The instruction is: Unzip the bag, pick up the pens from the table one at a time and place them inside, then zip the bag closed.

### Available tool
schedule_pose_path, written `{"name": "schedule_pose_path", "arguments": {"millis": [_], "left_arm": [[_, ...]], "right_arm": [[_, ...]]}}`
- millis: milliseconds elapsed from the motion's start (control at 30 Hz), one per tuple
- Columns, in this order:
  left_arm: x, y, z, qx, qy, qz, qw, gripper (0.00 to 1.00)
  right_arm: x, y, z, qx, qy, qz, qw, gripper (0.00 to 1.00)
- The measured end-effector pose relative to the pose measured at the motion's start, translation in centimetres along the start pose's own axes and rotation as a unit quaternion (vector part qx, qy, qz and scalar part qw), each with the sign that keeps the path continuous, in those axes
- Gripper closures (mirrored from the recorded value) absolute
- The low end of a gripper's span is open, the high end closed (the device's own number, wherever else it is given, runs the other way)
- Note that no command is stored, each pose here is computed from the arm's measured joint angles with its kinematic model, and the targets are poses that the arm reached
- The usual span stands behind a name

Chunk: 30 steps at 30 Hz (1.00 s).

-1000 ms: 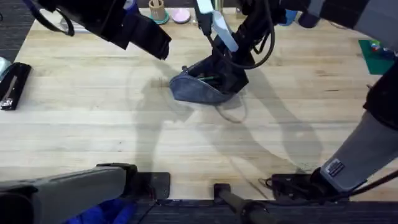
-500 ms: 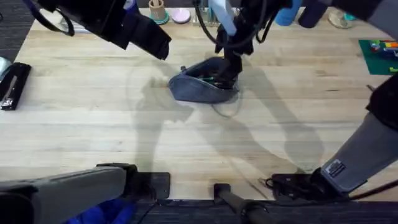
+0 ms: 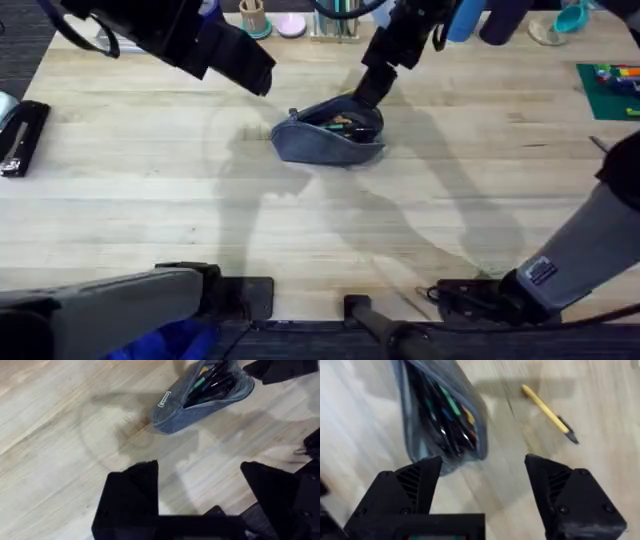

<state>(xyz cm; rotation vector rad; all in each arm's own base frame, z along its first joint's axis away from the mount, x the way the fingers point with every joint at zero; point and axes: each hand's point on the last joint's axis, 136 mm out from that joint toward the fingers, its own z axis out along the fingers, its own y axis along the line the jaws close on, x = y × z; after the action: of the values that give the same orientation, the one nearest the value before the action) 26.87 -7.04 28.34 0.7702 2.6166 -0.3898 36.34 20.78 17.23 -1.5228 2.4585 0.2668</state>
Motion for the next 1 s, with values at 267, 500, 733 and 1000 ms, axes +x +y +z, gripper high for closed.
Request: {"name": "schedule_pose_path", "arguments": {"millis": [267, 500, 733, 1000], "left_arm": [[-0.1, 0.0, 0.0, -0.001, -0.001, 0.0, 1.0, 0.006], [-0.1, 0.0, 0.0, -0.001, -0.001, 0.0, 1.0, 0.005], [-0.1, 0.0, 0.0, -0.001, -0.001, 0.0, 1.0, 0.005], [-0.1, 0.0, 0.0, -0.001, -0.001, 0.0, 1.0, 0.005]], "right_arm": [[1.7, -2.9, -0.3, 0.073, 0.056, -0.084, 0.992, 0.004], [2.3, -6.1, -1.1, 0.116, 0.061, -0.142, 0.981, 0.005], [1.0, -8.2, -1.6, 0.143, 0.027, -0.185, 0.972, 0.005], [0.1, -8.5, -0.8, 0.138, 0.014, -0.222, 0.965, 0.005]]}}
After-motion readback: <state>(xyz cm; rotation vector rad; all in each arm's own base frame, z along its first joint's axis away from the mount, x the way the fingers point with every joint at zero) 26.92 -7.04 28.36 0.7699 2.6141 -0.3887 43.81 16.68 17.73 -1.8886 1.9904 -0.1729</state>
